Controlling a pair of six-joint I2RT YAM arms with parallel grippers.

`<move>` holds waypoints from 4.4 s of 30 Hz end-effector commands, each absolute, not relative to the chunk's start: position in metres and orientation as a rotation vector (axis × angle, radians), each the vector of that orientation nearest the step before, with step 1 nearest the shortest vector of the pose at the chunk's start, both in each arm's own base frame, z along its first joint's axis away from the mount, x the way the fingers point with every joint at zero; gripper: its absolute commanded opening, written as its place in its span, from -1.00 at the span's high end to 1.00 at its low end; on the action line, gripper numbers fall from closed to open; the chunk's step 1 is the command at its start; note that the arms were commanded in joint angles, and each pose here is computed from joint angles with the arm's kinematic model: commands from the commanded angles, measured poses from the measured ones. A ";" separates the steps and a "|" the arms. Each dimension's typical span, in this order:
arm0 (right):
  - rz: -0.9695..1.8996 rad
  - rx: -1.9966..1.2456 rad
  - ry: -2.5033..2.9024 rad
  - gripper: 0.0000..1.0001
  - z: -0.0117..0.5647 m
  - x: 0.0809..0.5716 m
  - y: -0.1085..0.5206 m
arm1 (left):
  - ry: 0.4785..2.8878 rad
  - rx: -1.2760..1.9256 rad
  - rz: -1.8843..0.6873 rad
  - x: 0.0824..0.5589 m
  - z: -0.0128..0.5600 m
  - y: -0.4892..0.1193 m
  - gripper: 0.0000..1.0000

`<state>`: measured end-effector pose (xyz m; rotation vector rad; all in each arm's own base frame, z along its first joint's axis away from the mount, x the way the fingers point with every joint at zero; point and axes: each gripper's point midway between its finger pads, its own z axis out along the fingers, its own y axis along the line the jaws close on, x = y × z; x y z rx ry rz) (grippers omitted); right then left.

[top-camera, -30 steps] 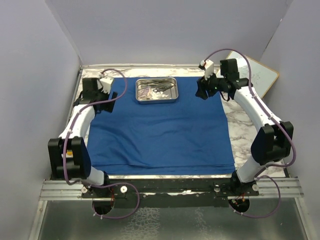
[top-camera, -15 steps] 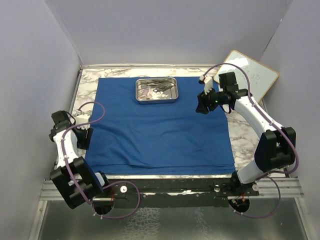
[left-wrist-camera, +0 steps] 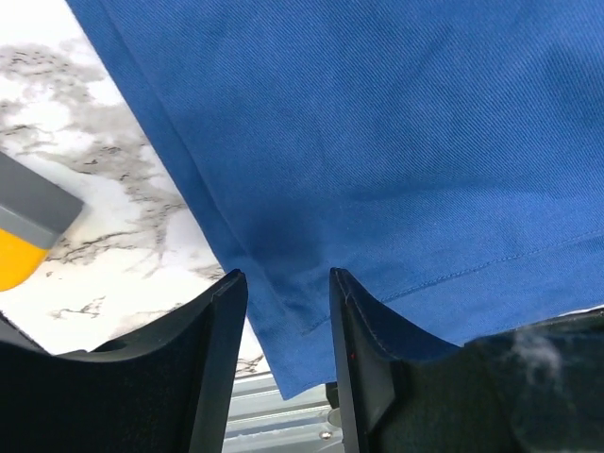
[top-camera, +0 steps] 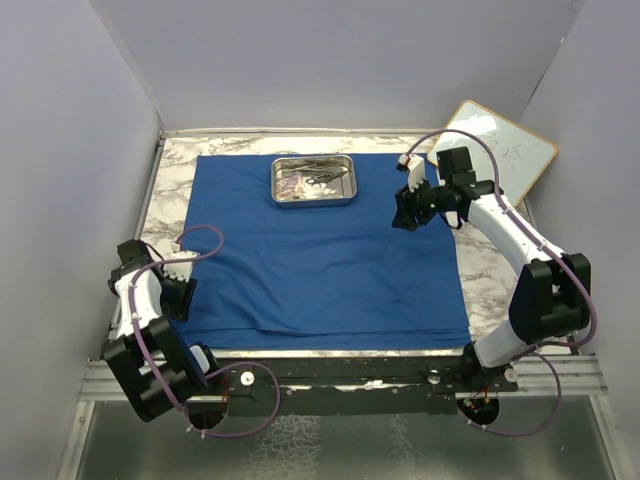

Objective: Open and lay out the surgical kit
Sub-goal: Smooth out the surgical kit at the center of the board.

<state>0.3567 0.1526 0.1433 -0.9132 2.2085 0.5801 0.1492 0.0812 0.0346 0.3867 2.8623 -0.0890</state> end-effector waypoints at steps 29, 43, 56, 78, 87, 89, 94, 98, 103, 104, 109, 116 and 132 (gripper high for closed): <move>0.596 -0.946 2.196 0.13 0.134 0.355 0.155 | 2.970 0.420 -0.058 0.133 0.021 0.091 0.81; 0.606 -0.949 2.191 0.13 0.136 0.354 0.156 | 2.997 0.500 0.062 0.130 0.044 0.108 1.00; 0.622 -0.955 2.200 0.14 0.133 0.352 0.157 | 2.983 0.438 -0.225 0.136 0.034 0.078 0.19; 0.622 -0.959 2.206 0.14 0.131 0.351 0.156 | 3.039 0.419 -0.238 0.128 0.006 0.079 0.11; 0.622 -0.960 2.214 0.14 0.128 0.352 0.156 | 3.047 0.446 -0.239 0.124 0.000 0.079 0.44; 0.623 -0.960 2.220 0.14 0.126 0.351 0.156 | 3.046 0.445 -0.238 0.124 0.000 0.079 0.52; 0.624 -0.964 2.225 0.14 0.125 0.350 0.155 | 3.032 0.436 -0.221 0.126 0.003 0.079 0.75; 0.623 -0.965 2.224 0.14 0.125 0.351 0.155 | 3.032 0.435 -0.222 0.126 0.003 0.079 0.94; 0.624 -0.967 2.228 0.15 0.124 0.351 0.155 | 3.030 0.442 -0.226 0.127 0.006 0.080 1.00; 0.625 -0.967 2.227 0.15 0.124 0.351 0.155 | 3.028 0.445 -0.227 0.128 0.007 0.080 1.00; 0.628 -0.968 2.229 0.15 0.124 0.350 0.156 | 3.014 0.469 -0.200 0.130 0.021 0.083 1.00; 0.630 -0.968 2.226 0.15 0.125 0.350 0.156 | 3.061 0.595 -0.034 0.119 0.041 0.104 1.00; 0.648 -0.977 2.232 0.15 0.123 0.349 0.157 | 3.181 0.693 -0.059 0.102 0.042 0.112 1.00</move>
